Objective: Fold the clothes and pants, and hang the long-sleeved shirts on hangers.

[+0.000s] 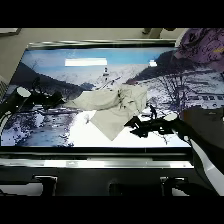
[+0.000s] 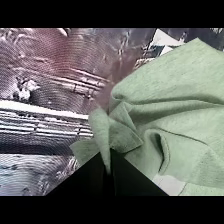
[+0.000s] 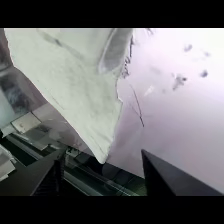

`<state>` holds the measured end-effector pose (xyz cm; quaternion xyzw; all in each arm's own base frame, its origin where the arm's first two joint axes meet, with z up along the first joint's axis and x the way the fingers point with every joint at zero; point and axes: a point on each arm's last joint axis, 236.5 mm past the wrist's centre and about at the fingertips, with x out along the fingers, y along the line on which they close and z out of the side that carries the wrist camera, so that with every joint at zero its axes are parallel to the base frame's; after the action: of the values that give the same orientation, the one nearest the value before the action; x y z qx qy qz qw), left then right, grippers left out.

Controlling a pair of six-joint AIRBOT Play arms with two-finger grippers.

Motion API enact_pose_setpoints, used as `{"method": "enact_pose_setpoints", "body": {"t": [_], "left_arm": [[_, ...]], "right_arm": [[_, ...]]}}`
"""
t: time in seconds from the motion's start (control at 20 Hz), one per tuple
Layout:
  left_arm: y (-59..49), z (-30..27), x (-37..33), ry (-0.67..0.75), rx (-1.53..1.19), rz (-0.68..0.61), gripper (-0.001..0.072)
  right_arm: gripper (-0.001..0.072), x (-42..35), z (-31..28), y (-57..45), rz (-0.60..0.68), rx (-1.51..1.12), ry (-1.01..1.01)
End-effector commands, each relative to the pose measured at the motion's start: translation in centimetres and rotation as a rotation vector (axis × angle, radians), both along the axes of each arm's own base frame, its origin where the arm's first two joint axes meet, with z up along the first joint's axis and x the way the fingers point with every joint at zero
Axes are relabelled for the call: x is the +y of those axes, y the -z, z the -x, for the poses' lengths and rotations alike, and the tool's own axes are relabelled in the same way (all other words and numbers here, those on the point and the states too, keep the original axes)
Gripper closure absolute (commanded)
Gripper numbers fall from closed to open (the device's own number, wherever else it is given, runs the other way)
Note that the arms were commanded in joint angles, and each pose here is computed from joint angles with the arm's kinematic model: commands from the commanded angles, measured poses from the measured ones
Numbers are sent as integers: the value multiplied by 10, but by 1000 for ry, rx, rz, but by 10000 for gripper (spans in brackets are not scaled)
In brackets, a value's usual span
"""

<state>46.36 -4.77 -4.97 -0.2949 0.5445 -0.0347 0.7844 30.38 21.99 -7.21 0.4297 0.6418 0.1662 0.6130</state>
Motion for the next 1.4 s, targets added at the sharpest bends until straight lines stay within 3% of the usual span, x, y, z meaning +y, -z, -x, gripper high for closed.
{"method": "enact_pose_setpoints", "body": {"t": [0.0, 0.2, 0.5, 0.6, 0.75, 0.8, 0.9, 0.95, 1.15, 1.35], "left_arm": [[1, 4, -1, 8, 16, 5, 692], [1, 4, -1, 7, 15, 5, 691], [2, 3, 11, -18, 16, 5, 692], [2, 2, 13, -24, 16, 5, 692], [2, 2, 13, -23, 16, 5, 691], [2, 2, 13, -23, 16, 4, 692], [2, 2, 14, -23, 15, 4, 692], [1, 2, 14, -23, 14, 4, 692], [-16, -4, 23, -40, -23, 1, 693], [-93, -22, 59, -87, -192, -53, 694]], "right_arm": [[154, 17, -7, 18, 6, -12, 63], [155, 26, -20, 23, -35, -32, 116], [180, 15, -35, 32, 13, -60, 176], [264, 12, -38, 34, 27, -69, 187], [279, 10, -42, 35, 36, -79, 196], [349, 10, -42, 35, 36, -82, 193], [613, 13, -40, 31, 26, -103, 165], [670, 17, -40, 27, 11, -121, 141], [672, 33, -51, -20, -40, -234, 35], [672, 1, -107, -137, 74, -526, 11]]}}
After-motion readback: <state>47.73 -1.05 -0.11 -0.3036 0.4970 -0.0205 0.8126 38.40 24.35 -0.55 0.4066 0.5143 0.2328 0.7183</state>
